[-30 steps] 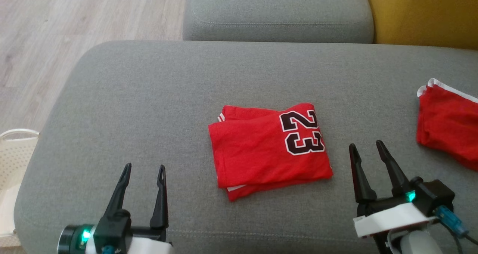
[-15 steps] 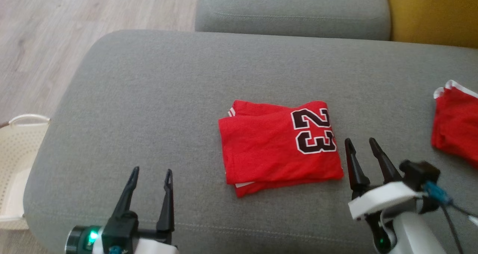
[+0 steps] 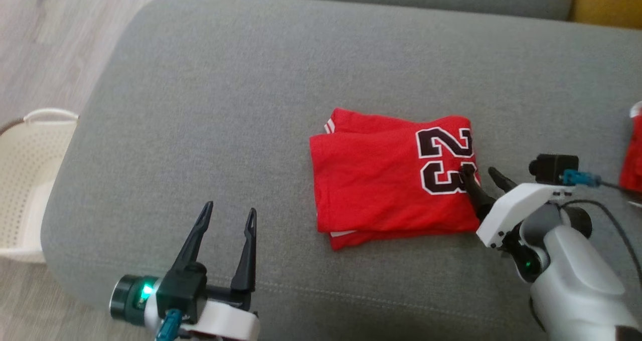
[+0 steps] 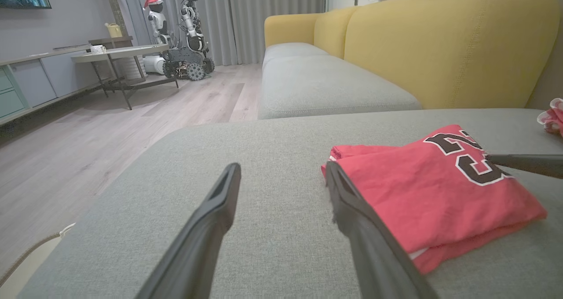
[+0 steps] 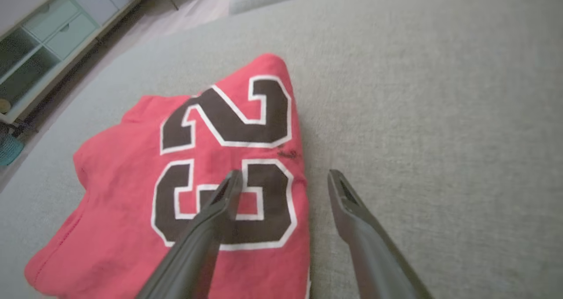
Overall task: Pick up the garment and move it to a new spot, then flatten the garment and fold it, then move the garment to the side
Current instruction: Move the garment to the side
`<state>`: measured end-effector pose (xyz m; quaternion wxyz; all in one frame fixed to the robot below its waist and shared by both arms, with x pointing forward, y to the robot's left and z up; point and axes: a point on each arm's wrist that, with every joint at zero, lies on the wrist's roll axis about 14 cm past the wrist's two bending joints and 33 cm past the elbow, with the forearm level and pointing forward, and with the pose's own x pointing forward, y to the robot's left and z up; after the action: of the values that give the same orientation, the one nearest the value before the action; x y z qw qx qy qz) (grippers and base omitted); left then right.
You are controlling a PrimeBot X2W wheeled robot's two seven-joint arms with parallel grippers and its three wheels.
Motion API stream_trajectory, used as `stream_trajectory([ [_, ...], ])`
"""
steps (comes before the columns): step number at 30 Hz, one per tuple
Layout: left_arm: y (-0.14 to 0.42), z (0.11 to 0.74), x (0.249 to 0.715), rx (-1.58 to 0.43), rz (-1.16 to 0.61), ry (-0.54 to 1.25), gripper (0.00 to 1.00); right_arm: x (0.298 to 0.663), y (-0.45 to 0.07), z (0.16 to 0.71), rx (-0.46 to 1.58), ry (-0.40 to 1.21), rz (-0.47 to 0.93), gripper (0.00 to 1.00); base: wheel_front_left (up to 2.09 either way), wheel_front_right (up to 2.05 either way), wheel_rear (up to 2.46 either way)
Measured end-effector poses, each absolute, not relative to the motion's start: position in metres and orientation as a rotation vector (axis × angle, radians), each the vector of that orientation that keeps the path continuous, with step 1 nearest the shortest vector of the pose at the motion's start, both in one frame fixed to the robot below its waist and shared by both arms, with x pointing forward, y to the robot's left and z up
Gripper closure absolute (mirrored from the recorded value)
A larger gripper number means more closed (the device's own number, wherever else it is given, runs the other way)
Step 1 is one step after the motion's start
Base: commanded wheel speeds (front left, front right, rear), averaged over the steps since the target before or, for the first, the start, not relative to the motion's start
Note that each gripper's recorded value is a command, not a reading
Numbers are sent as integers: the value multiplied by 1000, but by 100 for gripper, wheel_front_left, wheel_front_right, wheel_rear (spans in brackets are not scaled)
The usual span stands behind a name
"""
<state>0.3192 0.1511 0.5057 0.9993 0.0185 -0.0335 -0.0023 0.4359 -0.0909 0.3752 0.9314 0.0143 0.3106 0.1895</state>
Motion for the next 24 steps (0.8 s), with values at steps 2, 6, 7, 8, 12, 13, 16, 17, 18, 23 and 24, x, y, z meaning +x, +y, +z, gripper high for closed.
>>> stream_trajectory([
  [2,151,502,321,36,-4,-53,0,434,-90,365,39,698,393,0,0,0,0],
  [6,149,499,327,30,-5,-43,0,427,-87,349,38,785,420,96,0,0,0],
  [7,149,499,329,27,-4,-43,0,427,-86,349,40,786,427,100,0,0,0],
  [8,149,499,330,26,-5,-42,0,427,-86,349,42,782,434,100,0,0,0],
  [12,145,497,334,24,-13,-38,0,442,-88,367,70,697,438,100,0,0,0],
  [13,144,497,335,23,-19,-38,0,448,-91,374,82,666,429,100,0,0,0],
  [16,137,497,340,19,-42,-39,0,465,-107,394,91,582,394,100,0,0,0],
  [17,135,496,342,17,-52,-39,0,470,-115,401,93,556,377,100,0,0,0],
  [18,132,496,344,15,-63,-39,0,475,-123,408,92,531,360,100,0,0,0],
  [23,114,497,360,7,-124,-49,0,495,-175,439,80,424,253,100,0,0,0],
  [24,110,497,363,5,-137,-50,0,498,-186,444,77,407,230,100,0,0,0],
])
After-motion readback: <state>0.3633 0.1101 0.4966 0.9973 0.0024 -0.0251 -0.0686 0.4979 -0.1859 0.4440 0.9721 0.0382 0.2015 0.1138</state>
